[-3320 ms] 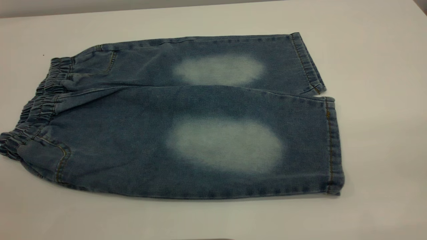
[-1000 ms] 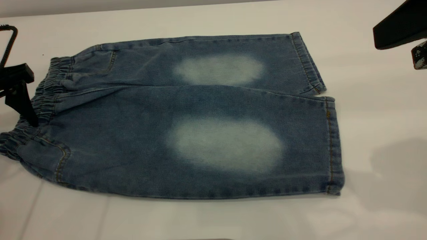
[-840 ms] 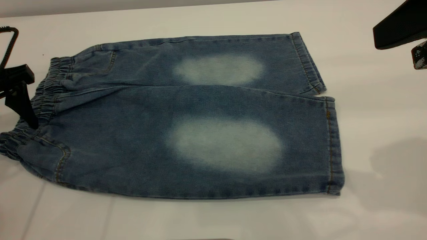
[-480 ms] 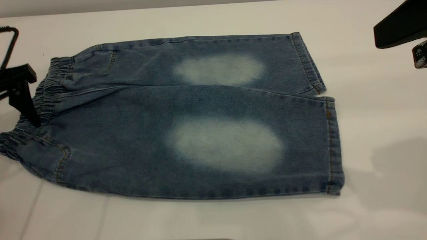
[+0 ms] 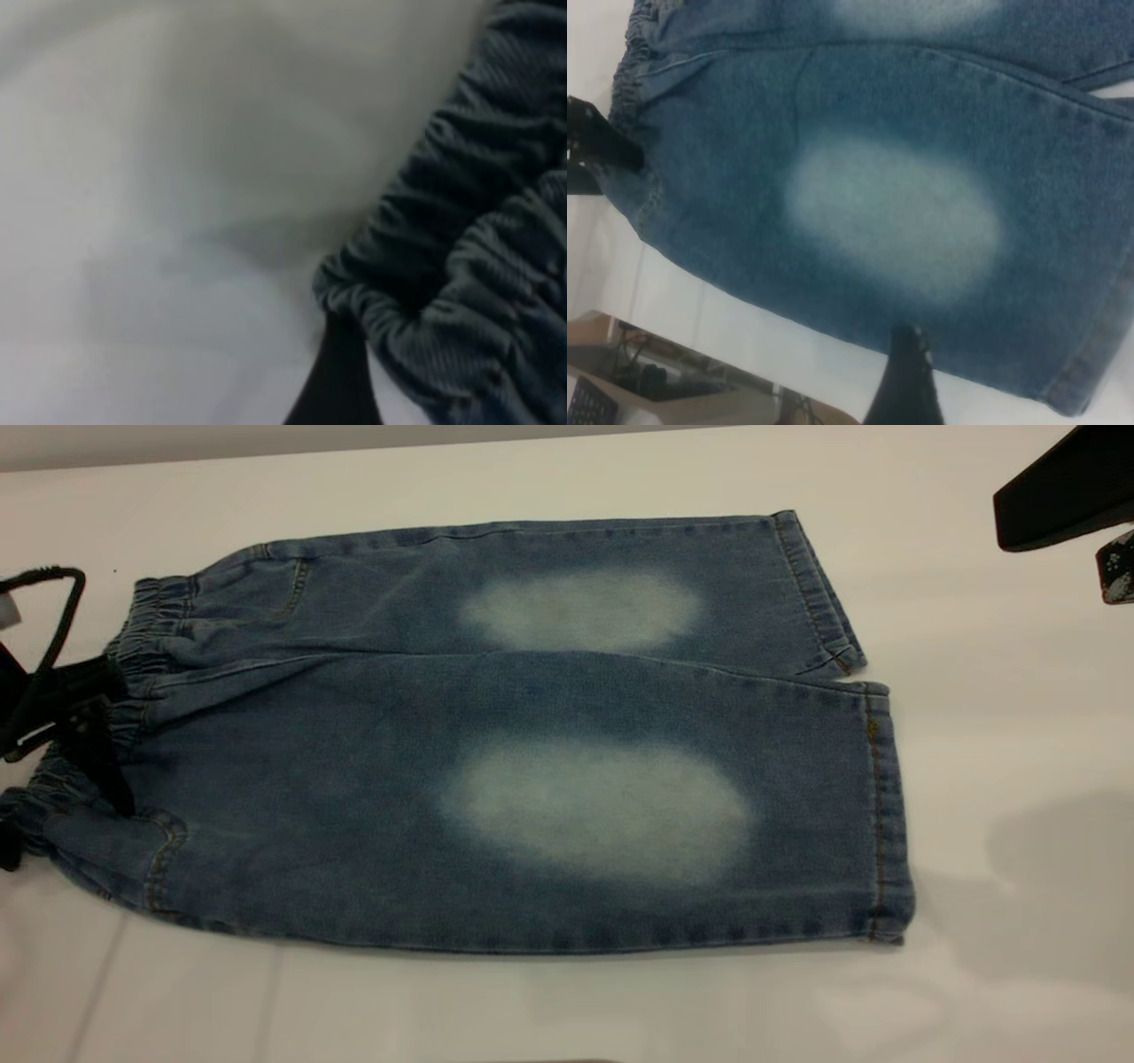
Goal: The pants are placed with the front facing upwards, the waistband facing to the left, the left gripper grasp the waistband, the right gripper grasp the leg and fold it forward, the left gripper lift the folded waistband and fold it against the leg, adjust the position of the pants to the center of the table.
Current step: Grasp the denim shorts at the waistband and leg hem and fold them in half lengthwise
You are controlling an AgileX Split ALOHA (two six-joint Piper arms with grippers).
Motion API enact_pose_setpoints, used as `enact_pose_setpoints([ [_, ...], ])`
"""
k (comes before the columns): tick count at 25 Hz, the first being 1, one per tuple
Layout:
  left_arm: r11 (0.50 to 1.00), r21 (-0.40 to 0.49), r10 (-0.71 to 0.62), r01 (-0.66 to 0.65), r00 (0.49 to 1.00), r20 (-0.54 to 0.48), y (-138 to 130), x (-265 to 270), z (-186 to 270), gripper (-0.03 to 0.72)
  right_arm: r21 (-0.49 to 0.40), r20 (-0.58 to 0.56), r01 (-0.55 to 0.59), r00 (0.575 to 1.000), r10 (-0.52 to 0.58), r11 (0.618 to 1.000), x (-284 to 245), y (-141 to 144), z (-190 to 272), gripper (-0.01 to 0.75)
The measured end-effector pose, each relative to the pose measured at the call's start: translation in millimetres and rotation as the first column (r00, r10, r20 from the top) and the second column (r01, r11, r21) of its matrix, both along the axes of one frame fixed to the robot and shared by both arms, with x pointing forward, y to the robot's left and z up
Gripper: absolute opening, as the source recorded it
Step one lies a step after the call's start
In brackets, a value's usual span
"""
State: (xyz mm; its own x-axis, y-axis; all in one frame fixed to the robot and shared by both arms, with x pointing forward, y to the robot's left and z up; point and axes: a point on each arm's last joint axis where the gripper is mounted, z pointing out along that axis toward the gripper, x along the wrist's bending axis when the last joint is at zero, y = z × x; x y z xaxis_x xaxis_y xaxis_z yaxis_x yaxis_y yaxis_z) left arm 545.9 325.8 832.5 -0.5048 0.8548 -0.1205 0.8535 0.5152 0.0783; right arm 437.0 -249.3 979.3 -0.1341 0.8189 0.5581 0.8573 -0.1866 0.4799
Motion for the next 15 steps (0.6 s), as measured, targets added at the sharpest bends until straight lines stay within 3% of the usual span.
enact_pose_setpoints([
  [2, 1.0, 0.0, -0.006, 0.006, 1.0, -0.004, 0, 0, -1, 0.545, 0.0, 0.0, 0.0, 1.0, 0.0, 1.0, 0, 0, 0, 0.507],
  [4, 1.0, 0.002, -0.021, 0.021, 1.0, -0.004, 0, 0, -1, 0.473, 0.001, -0.001, 0.001, 1.0, -0.001, 1.0, 0, 0, 0, 0.507],
  [8, 0.999, 0.006, -0.049, 0.049, 0.999, 0.0, 0, 0, -1, 0.204, 0.023, -0.027, 0.024, 0.999, -0.024, 0.999, -1, 0, 0, 0.507],
  [10, 0.998, 0.005, -0.058, 0.058, 0.998, 0.002, 0, 1, 0, 0.105, 0.044, -0.058, 0.033, 0.998, -0.03, 0.998, -4, 1, -3, 0.507],
  [15, 0.988, 0.02, -0.151, 0.151, 0.988, 0.04, -3, 2, 17, 0.09, 0.066, -0.159, 0.059, 0.986, -0.048, 0.996, -14, 2, -19, 0.507],
])
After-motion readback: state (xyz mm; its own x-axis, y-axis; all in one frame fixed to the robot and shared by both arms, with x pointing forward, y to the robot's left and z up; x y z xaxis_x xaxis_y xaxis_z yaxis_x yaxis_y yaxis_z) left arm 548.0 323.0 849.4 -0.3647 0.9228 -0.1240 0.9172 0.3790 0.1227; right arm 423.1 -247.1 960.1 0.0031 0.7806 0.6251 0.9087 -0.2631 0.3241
